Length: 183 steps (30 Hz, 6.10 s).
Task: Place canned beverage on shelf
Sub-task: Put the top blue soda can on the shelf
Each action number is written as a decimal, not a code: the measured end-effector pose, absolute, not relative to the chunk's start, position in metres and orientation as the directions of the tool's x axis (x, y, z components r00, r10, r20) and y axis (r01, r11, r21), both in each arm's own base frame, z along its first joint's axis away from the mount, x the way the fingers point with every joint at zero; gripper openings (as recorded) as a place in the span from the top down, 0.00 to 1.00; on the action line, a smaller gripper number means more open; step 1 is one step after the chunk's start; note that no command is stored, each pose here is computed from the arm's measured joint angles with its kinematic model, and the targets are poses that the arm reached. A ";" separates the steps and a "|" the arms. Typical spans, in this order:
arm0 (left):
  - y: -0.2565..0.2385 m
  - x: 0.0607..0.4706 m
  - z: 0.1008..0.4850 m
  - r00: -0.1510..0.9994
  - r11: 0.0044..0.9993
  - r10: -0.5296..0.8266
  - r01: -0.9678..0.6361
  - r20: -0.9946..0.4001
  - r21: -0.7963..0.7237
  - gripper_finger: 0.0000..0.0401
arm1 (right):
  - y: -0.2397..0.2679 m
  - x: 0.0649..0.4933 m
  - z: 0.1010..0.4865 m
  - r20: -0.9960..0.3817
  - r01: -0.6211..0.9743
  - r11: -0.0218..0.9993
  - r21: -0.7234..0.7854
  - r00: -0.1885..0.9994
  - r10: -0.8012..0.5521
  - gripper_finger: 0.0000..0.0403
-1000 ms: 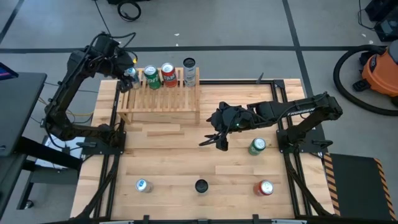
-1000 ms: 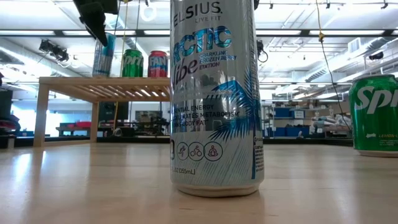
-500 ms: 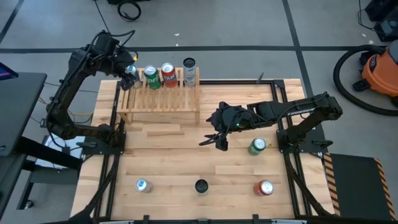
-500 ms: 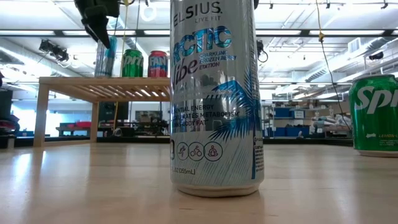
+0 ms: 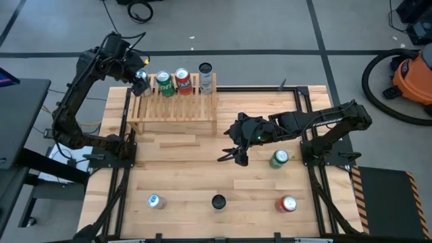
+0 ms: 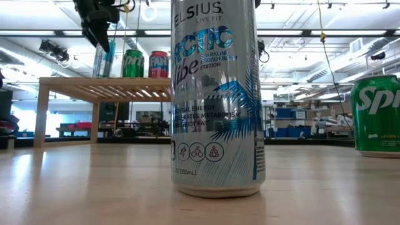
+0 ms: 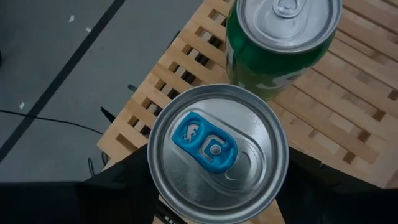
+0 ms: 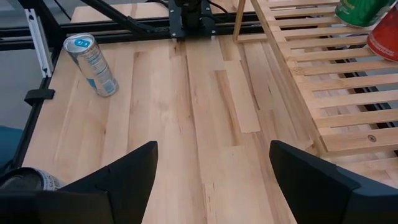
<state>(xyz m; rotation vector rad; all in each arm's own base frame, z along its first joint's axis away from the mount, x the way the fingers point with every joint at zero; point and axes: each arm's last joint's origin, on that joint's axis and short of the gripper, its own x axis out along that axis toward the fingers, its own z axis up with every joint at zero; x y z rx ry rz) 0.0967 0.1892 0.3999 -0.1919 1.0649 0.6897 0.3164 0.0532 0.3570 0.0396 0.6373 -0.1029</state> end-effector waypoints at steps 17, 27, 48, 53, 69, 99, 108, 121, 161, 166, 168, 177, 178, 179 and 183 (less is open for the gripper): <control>0.201 0.104 0.390 0.307 0.776 0.364 -0.622 -0.879 0.105 0.33 | 0.053 0.316 0.357 -0.595 0.110 0.994 0.009 0.799 -0.083 0.21; 0.202 0.103 0.389 0.259 0.758 0.391 -0.636 -0.883 0.149 0.24 | 0.053 0.316 0.357 -0.595 0.108 0.994 0.005 0.799 -0.083 0.21; 0.190 0.096 0.404 0.290 0.726 0.475 -0.663 -0.831 0.184 0.24 | 0.053 0.316 0.357 -0.595 0.106 0.994 0.003 0.799 -0.083 0.21; 0.191 0.097 0.405 0.298 0.690 0.492 -0.707 -0.818 0.157 0.24 | 0.053 0.316 0.357 -0.595 0.108 0.994 0.005 0.799 -0.083 0.21; 0.189 0.096 0.404 0.288 0.624 0.474 -0.777 -0.832 0.086 0.24 | 0.053 0.316 0.357 -0.594 0.112 0.994 0.002 0.799 -0.089 0.21; 0.194 0.099 0.407 0.313 0.549 0.520 -0.835 -0.795 0.030 0.24 | 0.053 0.316 0.357 -0.594 0.112 0.994 0.000 0.799 -0.090 0.21; 0.199 0.104 0.402 0.310 0.562 0.498 -0.826 -0.810 0.029 0.24 | 0.053 0.316 0.357 -0.594 0.113 0.994 0.001 0.799 -0.091 0.21; 0.198 0.107 0.402 0.318 0.592 0.490 -0.805 -0.812 0.042 0.24 | 0.054 0.316 0.357 -0.598 0.092 0.996 0.018 0.799 -0.063 0.21; 0.196 0.106 0.401 0.307 0.484 0.471 -0.874 -0.827 -0.048 0.38 | 0.054 0.316 0.357 -0.599 0.091 0.996 0.020 0.799 -0.061 0.21; 0.195 0.106 0.400 0.311 0.584 0.459 -0.812 -0.832 0.019 0.38 | 0.054 0.316 0.357 -0.598 0.109 0.993 0.043 0.799 -0.062 0.21; 0.194 0.105 0.400 0.313 0.633 0.451 -0.773 -0.836 0.052 0.38 | 0.054 0.316 0.357 -0.599 0.111 0.993 0.045 0.799 -0.062 0.21; 0.192 0.106 0.400 0.359 0.790 0.414 -0.599 -0.836 0.133 0.38 | 0.054 0.316 0.357 -0.599 0.111 0.993 0.044 0.799 -0.062 0.21; 0.192 0.106 0.400 0.366 0.801 0.409 -0.582 -0.836 0.137 0.38 | 0.054 0.316 0.357 -0.599 0.110 0.993 0.044 0.798 -0.062 0.21; 0.192 0.107 0.400 0.373 0.813 0.405 -0.565 -0.835 0.142 0.38 | 0.054 0.316 0.357 -0.599 0.110 0.993 0.044 0.799 -0.062 0.21; 0.192 0.107 0.400 0.388 0.848 0.394 -0.502 -0.833 0.167 0.38 | 0.054 0.316 0.357 -0.599 0.110 0.993 0.043 0.799 -0.062 0.21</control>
